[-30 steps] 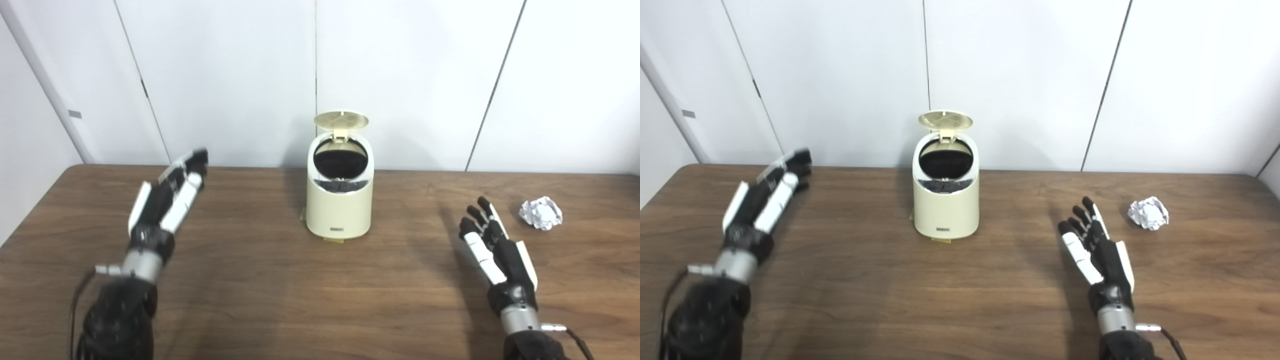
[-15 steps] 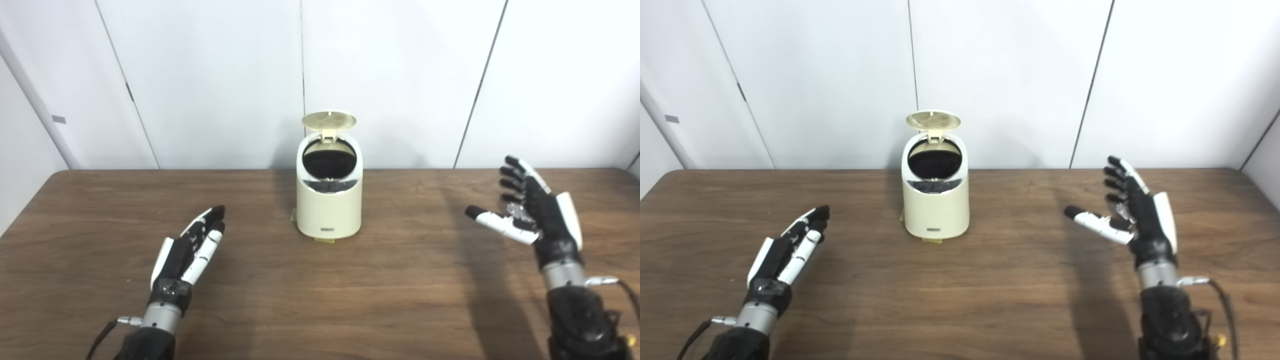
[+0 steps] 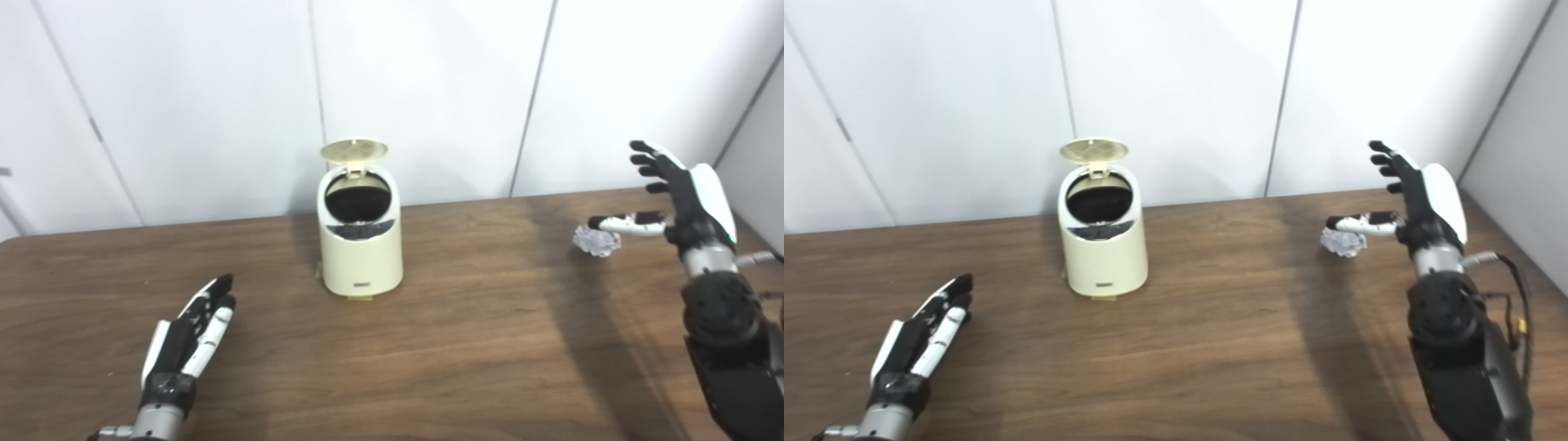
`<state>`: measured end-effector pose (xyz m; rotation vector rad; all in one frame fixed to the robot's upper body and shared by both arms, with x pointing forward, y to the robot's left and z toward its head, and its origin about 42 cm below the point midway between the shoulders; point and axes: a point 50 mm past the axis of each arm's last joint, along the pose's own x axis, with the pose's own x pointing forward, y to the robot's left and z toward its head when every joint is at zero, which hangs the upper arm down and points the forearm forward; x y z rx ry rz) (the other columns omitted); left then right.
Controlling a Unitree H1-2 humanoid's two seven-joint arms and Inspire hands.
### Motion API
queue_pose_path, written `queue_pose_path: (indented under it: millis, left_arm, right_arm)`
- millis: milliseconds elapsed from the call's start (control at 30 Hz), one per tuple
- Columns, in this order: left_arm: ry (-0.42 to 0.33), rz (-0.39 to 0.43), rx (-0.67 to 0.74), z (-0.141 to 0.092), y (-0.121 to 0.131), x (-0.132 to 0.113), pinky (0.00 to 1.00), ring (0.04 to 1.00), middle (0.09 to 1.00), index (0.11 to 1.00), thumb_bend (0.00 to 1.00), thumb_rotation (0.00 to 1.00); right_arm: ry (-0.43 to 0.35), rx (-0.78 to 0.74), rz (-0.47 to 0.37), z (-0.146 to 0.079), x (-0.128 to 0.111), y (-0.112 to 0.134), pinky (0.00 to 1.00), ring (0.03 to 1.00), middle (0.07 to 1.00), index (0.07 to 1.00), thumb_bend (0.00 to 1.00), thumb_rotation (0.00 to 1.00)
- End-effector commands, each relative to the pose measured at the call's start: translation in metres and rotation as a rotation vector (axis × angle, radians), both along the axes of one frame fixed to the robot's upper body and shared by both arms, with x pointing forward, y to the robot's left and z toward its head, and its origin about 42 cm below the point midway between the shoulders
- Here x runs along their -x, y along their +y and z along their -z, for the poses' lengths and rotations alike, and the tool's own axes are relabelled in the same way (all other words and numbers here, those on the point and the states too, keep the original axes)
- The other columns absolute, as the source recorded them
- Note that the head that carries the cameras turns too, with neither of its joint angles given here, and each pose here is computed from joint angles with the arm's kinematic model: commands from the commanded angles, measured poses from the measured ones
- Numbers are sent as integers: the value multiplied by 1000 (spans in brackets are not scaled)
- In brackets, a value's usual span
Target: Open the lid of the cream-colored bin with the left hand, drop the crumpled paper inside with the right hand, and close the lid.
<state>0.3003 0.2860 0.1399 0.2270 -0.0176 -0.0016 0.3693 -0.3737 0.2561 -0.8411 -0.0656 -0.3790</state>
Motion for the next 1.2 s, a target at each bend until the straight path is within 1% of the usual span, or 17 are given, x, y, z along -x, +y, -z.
queue_pose_path:
  millis: [0, 100, 167, 300, 367, 433, 533, 600, 667, 700, 767, 900, 967, 1067, 1167]
  left_arm:
    - [-57, -11, -32, -19, 6, -5, 896, 922, 922, 935, 466, 673]
    - [-61, -8, -30, -22, 10, -4, 910, 932, 924, 936, 449, 659]
    - [-68, -2, -43, -24, 11, -4, 909, 932, 923, 929, 452, 637]
    - [-75, 3, -68, -28, 13, -5, 897, 919, 912, 910, 440, 613]
    - [-71, 4, -74, -29, 13, -5, 899, 920, 912, 912, 449, 622]
    - [-71, 9, -66, -30, 14, -5, 901, 923, 914, 916, 450, 624]
    - [-74, 10, -79, -32, 14, -6, 897, 919, 910, 911, 458, 630]
    - [-77, 10, -83, -33, 14, -6, 889, 914, 906, 907, 464, 628]
    - [-81, 17, -76, -35, 13, -5, 875, 913, 909, 907, 461, 622]
    - [-82, 19, -76, -36, 13, -5, 880, 919, 914, 913, 443, 618]
    - [-83, 16, -88, -36, 14, -4, 879, 919, 914, 914, 435, 616]
    - [-82, 16, -93, -38, 13, -3, 864, 911, 908, 906, 442, 621]
    - [-79, 14, -90, -38, 12, -3, 870, 911, 907, 907, 443, 617]
    - [-79, 11, -89, -39, 12, -3, 882, 913, 905, 905, 448, 617]
    - [-80, 14, -89, -40, 12, -3, 872, 909, 903, 906, 448, 607]
  right_arm:
    - [-39, 45, 15, -27, -12, -9, 744, 830, 848, 845, 864, 39]
    - [10, 61, 23, -25, -23, -15, 733, 835, 858, 848, 876, 25]
    - [49, 81, 24, -26, -29, -20, 747, 843, 868, 856, 871, 39]
    - [132, 124, 23, -27, -40, -22, 755, 852, 868, 860, 875, 72]
    - [164, 132, 18, -25, -45, -23, 780, 854, 864, 858, 895, 80]
    - [215, 139, 10, -21, -52, -25, 808, 864, 865, 849, 906, 74]
    - [275, 160, 10, -14, -61, -27, 790, 866, 876, 831, 935, 114]
    - [301, 175, 14, -9, -66, -27, 769, 854, 874, 829, 943, 121]
    - [321, 182, 15, -4, -72, -26, 753, 840, 864, 838, 942, 107]
    - [327, 186, 15, -2, -74, -25, 735, 820, 842, 838, 941, 86]
    - [339, 190, 18, 2, -77, -23, 726, 810, 832, 837, 941, 76]
    - [380, 175, 20, 11, -83, -18, 710, 809, 841, 822, 939, 113]
    - [398, 169, 19, 14, -85, -17, 702, 807, 845, 820, 928, 124]
    - [416, 167, 12, 17, -86, -16, 669, 783, 837, 824, 908, 102]
    - [424, 172, 7, 19, -86, -14, 666, 762, 807, 818, 907, 88]
